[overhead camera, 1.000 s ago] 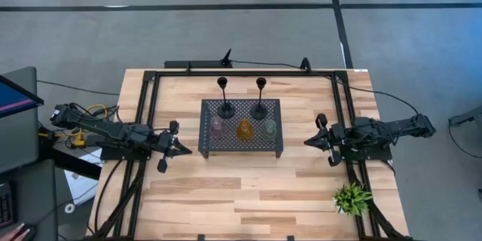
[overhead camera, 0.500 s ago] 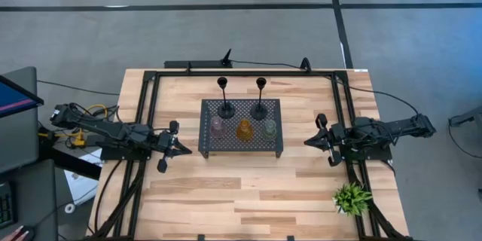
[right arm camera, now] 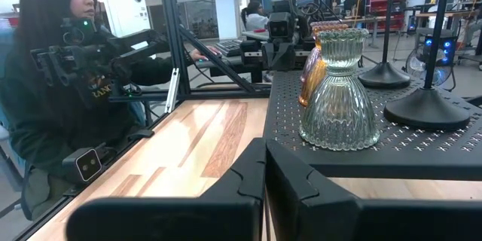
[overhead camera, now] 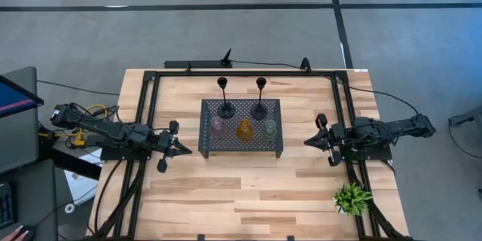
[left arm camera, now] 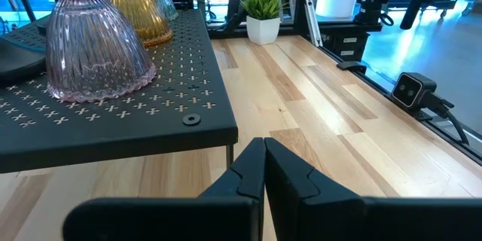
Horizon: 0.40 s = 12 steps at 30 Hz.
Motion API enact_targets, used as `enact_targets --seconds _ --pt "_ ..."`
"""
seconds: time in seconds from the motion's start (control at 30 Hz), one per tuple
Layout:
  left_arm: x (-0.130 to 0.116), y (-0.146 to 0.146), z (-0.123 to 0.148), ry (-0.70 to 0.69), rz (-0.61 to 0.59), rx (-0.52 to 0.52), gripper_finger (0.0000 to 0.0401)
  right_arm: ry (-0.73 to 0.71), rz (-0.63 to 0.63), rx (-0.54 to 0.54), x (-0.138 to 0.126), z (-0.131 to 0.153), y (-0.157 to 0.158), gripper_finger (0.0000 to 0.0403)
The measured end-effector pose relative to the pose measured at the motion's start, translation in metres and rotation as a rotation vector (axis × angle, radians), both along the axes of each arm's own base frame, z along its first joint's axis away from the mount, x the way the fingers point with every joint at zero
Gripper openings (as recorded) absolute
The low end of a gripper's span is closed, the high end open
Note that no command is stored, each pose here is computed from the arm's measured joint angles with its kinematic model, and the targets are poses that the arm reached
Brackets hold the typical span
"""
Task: Pick & Place candle stick holders
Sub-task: Return to Home Position
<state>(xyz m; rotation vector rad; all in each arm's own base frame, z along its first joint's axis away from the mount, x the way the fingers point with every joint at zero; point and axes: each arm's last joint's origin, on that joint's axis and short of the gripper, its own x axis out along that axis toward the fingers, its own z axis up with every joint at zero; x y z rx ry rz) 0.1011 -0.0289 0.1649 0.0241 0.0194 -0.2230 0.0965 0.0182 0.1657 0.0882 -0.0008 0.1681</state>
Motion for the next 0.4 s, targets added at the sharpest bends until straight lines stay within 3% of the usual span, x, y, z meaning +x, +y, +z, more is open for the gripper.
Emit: enact_targets --seconds 0.4 --pt "0.0 0.0 0.0 0.0 0.0 0.0 0.0008 0.0 -0.001 0.0 0.0 -0.0001 -0.0001 0.0"
